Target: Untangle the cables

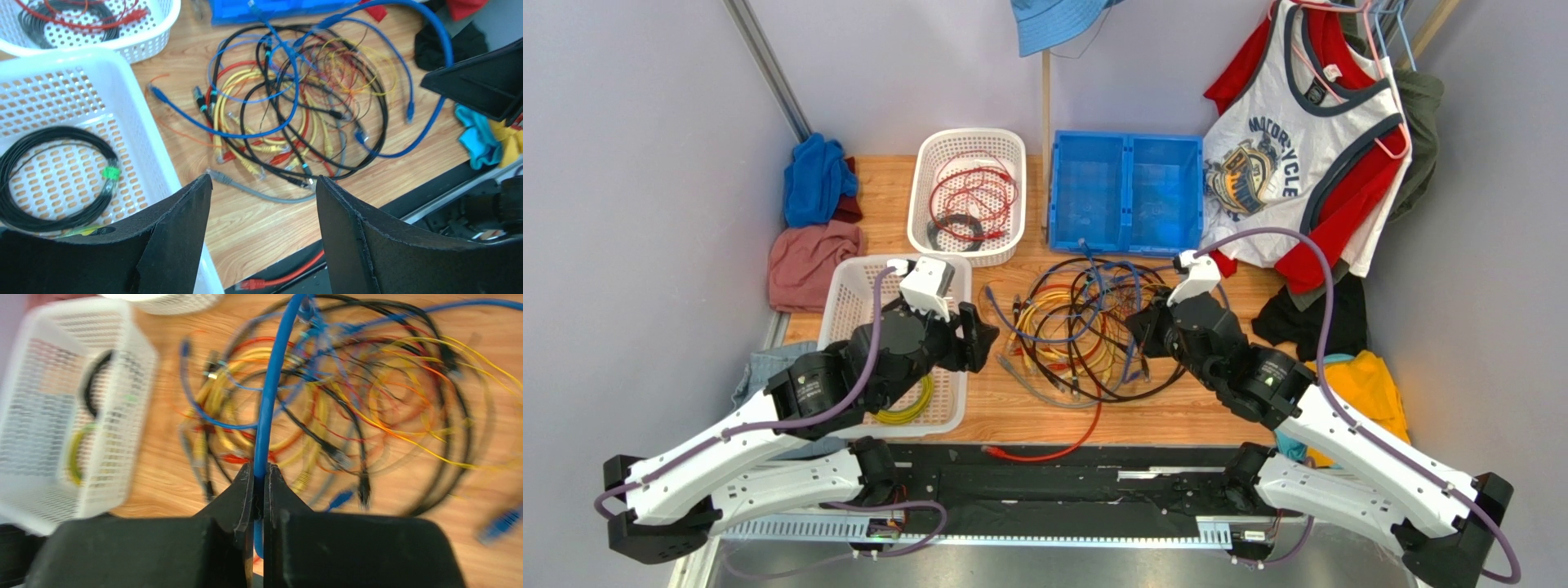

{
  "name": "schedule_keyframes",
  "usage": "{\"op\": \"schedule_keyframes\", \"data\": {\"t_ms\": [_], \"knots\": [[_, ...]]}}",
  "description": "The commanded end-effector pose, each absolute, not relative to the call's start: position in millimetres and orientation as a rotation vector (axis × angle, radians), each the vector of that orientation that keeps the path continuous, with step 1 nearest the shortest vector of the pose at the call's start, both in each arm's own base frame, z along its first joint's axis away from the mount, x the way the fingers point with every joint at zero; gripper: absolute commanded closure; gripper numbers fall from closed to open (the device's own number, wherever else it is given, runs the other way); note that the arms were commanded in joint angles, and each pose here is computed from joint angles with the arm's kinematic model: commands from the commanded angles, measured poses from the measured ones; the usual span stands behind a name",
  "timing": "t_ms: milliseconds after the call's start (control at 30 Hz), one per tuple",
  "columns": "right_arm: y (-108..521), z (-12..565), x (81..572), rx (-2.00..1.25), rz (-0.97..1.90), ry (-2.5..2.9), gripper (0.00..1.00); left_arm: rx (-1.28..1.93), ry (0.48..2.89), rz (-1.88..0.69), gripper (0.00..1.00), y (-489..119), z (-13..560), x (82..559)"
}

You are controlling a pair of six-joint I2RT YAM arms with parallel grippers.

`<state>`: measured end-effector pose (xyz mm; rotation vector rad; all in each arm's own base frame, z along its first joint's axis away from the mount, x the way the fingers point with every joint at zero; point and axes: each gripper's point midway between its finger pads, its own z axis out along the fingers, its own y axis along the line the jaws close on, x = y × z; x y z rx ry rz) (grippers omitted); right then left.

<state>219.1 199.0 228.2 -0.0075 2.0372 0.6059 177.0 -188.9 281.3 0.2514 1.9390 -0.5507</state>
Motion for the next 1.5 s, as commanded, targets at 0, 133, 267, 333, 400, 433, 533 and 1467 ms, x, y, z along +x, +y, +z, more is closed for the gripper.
{"op": "schedule_keyframes", "data": {"t_ms": [0, 133, 267, 333, 400, 433, 533, 1467], "knots": [[154.7, 214.2, 225.0, 0.063, 0.329, 2.072, 1.00, 0.232, 1.968, -0.510, 0.29, -186.3, 269.1, 179.5], [152.5, 221.9, 227.9, 0.065, 0.311, 2.056, 1.00, 0.238, 1.979, -0.518, 0.30, -192.6, 265.9, 180.3], [157.6, 220.6, 230.3, 0.058, 0.321, 2.057, 1.00, 0.235, 1.991, -0.542, 0.30, -196.5, 260.5, 178.3], [159.9, 218.0, 233.9, 0.051, 0.295, 2.069, 1.00, 0.236, 2.004, -0.545, 0.30, -197.0, 254.2, 176.9], [162.3, 236.8, 241.1, 0.069, 0.306, 2.026, 1.00, 0.230, 2.011, -0.551, 0.30, -195.9, 250.2, 175.3], [162.5, 250.6, 245.1, 0.061, 0.306, 1.986, 1.00, 0.225, 2.013, -0.552, 0.30, -195.5, 248.7, 175.2], [166.9, 309.4, 262.2, 0.068, 0.325, 1.848, 1.00, 0.220, 2.012, -0.558, 0.30, -193.9, 246.2, 173.9], [132.5, 292.2, 529.9, 0.268, 0.047, 1.927, 1.00, 0.221, 2.021, -0.549, 0.31, -187.6, 233.0, 170.8]]}}
